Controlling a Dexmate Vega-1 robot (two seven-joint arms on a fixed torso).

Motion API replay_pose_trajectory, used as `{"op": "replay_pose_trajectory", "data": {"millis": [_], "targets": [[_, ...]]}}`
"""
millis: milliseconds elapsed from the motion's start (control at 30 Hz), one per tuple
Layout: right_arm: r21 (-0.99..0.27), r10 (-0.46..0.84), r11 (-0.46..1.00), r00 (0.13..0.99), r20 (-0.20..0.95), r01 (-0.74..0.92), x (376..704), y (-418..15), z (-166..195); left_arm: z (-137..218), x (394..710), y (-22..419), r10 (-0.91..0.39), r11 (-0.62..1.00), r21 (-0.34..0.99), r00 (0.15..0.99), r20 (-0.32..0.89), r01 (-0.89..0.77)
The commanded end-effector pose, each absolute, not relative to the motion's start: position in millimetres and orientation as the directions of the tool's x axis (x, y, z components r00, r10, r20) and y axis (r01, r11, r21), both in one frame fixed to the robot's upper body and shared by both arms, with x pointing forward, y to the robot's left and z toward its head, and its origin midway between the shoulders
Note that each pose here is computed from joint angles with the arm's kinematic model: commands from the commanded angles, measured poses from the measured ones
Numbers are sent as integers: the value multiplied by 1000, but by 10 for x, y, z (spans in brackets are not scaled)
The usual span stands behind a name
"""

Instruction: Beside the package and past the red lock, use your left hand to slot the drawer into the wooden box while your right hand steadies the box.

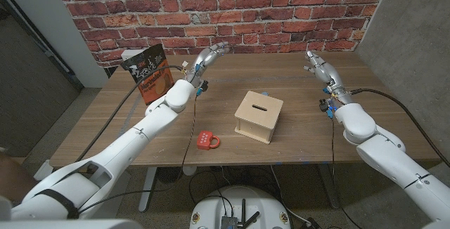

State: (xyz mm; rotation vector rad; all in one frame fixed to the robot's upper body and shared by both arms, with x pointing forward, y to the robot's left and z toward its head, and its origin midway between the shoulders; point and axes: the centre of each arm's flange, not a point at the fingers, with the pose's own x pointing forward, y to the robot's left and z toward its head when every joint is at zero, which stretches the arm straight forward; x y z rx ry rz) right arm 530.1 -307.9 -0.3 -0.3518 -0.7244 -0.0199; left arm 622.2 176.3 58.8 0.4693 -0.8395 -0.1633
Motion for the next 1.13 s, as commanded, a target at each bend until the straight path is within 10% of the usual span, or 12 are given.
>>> {"op": "replay_pose_trajectory", "data": {"millis": [33, 1133], "targets": [[-219, 95, 974, 769, 632, 59, 5525, -3129, -74, 311, 6220, 1832, -259, 920, 389, 666, 700, -51], [-97, 103, 994, 797, 595, -56, 5830, -3004, -271, -271, 6321, 2049, -82, 989, 146, 749, 658, -19]]}}
